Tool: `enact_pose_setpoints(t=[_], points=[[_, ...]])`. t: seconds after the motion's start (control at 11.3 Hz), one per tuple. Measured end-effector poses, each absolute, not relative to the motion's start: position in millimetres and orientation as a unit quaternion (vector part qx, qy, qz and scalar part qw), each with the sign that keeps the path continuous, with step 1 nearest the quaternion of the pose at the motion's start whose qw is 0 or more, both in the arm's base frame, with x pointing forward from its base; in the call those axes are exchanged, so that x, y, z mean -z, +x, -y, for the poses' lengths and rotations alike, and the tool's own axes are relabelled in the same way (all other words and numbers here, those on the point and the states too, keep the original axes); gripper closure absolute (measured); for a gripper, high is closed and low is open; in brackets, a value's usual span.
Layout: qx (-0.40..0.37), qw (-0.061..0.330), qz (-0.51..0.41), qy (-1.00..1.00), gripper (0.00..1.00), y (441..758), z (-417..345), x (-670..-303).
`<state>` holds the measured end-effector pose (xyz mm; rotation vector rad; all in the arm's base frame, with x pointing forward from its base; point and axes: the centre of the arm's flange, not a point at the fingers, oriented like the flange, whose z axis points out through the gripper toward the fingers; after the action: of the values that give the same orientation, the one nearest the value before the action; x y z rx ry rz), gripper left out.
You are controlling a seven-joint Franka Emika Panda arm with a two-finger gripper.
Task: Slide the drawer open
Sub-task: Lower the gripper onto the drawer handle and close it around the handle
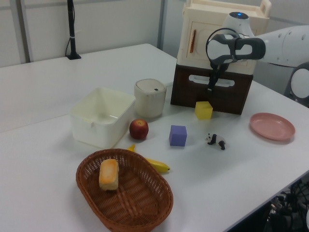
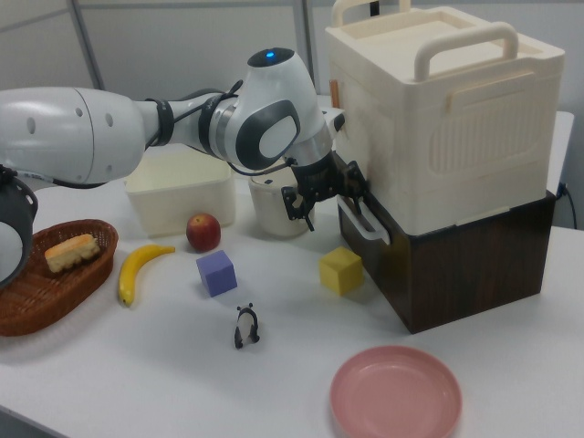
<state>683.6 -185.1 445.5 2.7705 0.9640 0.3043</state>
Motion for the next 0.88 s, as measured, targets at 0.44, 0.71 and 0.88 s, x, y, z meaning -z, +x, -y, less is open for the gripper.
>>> enact_pose_setpoints(t=[0.44,0.71,0.88], points=[[-0.100,0.094,-0.326,0.935,0.00,684.6,184.7,-440.8],[-0.100,0.094,-0.326,0.935,0.00,684.8,184.6,-440.6],[-0.100,0.094,-0.327,0.935,0.08,685.0,184.6,-440.5]])
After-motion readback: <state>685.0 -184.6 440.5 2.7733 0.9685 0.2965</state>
